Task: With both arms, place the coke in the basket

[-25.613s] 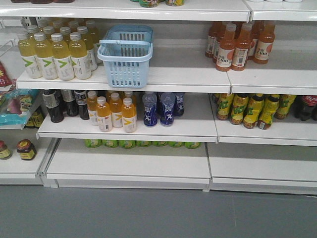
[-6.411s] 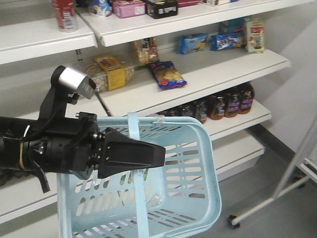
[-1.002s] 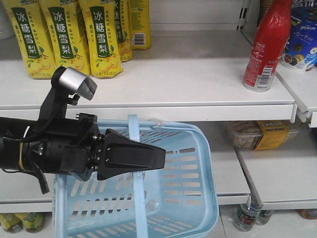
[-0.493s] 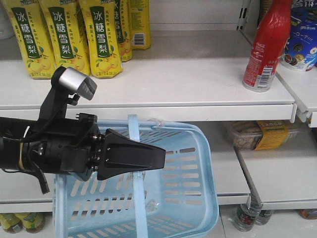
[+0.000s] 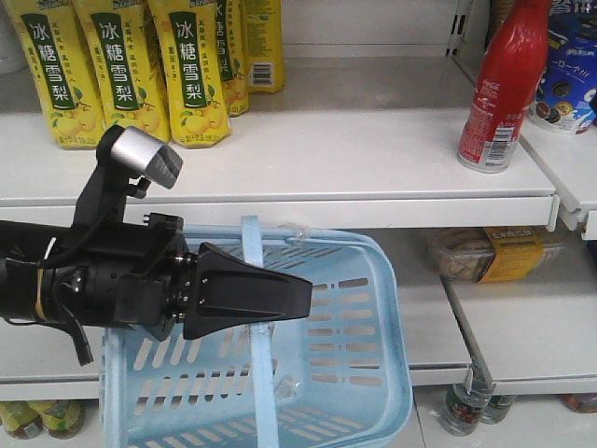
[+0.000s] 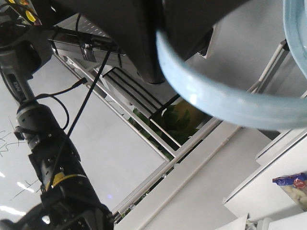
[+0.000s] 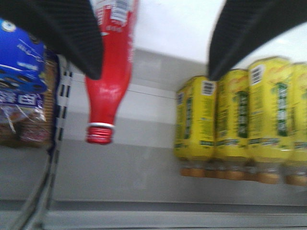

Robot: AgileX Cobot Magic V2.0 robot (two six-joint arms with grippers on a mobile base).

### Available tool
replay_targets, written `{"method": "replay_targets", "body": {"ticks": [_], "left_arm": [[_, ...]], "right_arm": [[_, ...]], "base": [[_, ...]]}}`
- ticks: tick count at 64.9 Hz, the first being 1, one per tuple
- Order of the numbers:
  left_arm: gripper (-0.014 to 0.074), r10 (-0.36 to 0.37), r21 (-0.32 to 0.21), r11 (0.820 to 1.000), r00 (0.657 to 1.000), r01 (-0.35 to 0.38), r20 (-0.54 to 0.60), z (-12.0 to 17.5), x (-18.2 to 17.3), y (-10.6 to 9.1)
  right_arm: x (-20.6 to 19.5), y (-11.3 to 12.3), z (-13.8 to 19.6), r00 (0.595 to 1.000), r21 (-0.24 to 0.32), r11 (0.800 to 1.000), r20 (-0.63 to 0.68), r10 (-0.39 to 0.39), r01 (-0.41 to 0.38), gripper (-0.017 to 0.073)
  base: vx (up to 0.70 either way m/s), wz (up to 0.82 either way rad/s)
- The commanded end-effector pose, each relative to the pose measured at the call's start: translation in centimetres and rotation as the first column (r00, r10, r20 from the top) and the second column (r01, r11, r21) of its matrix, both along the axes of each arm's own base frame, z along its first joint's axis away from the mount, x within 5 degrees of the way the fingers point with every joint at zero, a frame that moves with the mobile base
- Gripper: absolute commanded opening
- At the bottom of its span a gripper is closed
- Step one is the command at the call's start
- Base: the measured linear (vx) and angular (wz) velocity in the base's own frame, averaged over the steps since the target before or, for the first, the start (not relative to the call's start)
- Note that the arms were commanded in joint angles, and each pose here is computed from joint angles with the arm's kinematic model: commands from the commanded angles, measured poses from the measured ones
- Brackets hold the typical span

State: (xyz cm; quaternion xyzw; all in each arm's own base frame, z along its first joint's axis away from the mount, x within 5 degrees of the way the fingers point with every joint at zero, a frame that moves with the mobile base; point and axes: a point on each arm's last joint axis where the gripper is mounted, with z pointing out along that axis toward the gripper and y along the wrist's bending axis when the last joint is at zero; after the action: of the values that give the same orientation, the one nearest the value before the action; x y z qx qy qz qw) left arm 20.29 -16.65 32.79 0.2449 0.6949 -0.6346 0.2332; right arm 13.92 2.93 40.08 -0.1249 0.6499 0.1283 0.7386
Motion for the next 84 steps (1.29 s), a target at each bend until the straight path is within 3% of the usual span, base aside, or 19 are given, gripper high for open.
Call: {"method": "replay_targets", "body": {"ticks": [1,10,17,28,37,51,63,76,84], "left_arm": [[-0.0006,-0.144,-0.165,0.975,0.989,0.148,0.034,2.8,-1.9,0.2],[-0.0006,-0.144,-0.165,0.975,0.989,0.148,0.034,2.8,-1.9,0.2],[-0.0006,-0.144,-0.165,0.975,0.989,0.148,0.034,2.8,-1.9,0.2],[-0.0006,-0.144,-0.165,0.975,0.989,0.148,0.034,2.8,-1.9,0.2],[-0.0006,-0.144,-0.165,0.975,0.989,0.148,0.034,2.8,-1.9,0.2],[-0.0006,-0.144,-0.165,0.975,0.989,0.148,0.034,2.8,-1.9,0.2],[-0.0006,-0.144,-0.165,0.975,0.989,0.148,0.034,2.8,-1.9,0.2],[-0.0006,-0.144,-0.165,0.975,0.989,0.148,0.034,2.8,-1.9,0.2],[-0.0006,-0.144,-0.165,0.975,0.989,0.148,0.034,2.8,-1.9,0.2]], "right_arm": [[1.4,-0.6,1.6,0.998,0.046,0.997,0.011,-0.057,0.057,0.0649],[3.5,-0.5,2.3,0.999,-0.012,0.999,0.003,-0.036,0.036,0.0707],[5.5,-0.8,2.9,0.998,-0.011,0.998,-0.012,-0.059,0.059,0.0697],[8.7,-0.4,3.6,0.999,-0.009,1.0,-0.039,-0.004,0.004,0.0669],[11.7,-0.7,3.6,0.998,0.005,1.0,-0.067,-0.01,0.01,0.0636],[15.3,-0.1,3.7,0.993,0.0,0.997,-0.088,0.073,-0.074,0.0565],[15.5,-0.2,3.8,0.993,0.015,0.997,-0.091,0.072,-0.071,0.0379],[14.5,0.1,4.5,0.993,-0.004,0.995,-0.067,0.099,-0.1,-0.0008],[12.5,0.9,5.4,0.982,-0.046,0.983,-0.06,0.177,-0.18,-0.0009]], "base": [[0.0,0.0],[0.0,0.0],[0.0,0.0],[0.0,0.0],[0.0,0.0],[0.0,0.0],[0.0,0.0],[0.0,0.0],[0.0,0.0]]}}
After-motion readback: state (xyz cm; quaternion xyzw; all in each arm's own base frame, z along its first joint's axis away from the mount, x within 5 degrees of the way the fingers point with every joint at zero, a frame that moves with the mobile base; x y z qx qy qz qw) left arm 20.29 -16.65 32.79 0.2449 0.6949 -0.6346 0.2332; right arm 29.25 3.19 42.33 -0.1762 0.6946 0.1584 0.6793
